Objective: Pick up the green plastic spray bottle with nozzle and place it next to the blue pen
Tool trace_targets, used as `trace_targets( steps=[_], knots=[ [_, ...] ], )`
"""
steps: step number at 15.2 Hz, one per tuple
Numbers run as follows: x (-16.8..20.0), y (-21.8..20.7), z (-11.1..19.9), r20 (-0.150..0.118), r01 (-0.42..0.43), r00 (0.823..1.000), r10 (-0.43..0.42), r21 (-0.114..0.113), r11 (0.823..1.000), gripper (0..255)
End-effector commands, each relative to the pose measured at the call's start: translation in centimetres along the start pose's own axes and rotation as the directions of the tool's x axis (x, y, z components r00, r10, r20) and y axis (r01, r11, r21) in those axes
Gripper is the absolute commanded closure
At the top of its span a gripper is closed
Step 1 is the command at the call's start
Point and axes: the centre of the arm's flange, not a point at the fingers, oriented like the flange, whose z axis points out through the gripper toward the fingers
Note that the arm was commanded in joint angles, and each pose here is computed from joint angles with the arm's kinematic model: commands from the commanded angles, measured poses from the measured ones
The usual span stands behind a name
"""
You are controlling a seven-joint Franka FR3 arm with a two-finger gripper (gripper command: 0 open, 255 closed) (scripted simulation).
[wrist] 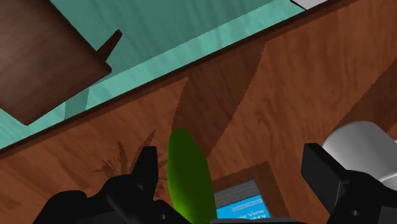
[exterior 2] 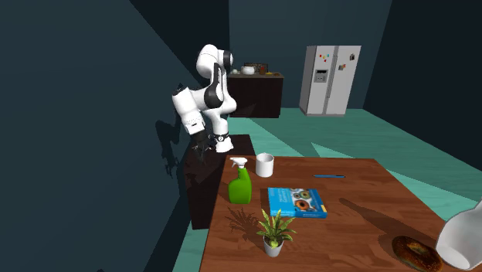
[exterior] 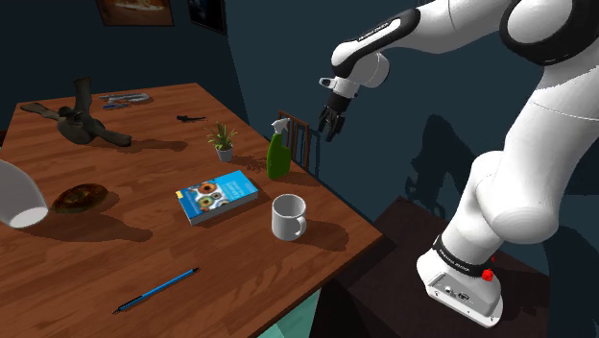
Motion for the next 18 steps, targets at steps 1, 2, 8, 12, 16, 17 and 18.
trace_targets(
  steps=[1,2,8,12,16,17,18],
  knots=[
    [1.6,1.5,1.3,-0.040,0.087,0.995,-0.086,0.016,0.996,0],
    [2.4,2.2,2.0,-0.058,0.127,0.990,-0.126,0.023,0.992,0],
    [7.9,5.3,5.7,-0.172,0.363,0.921,-0.350,0.052,0.930,0],
    [9.0,5.4,7.7,-0.188,0.395,0.906,-0.379,0.053,0.917,0],
    [9.3,5.1,9.8,-0.188,0.395,0.906,-0.379,0.053,0.917,0],
    [9.4,5.1,10.1,-0.188,0.395,0.906,-0.379,0.053,0.917,0],
    [9.4,5.1,10.1,-0.188,0.395,0.906,-0.379,0.053,0.917,0]
  ],
)
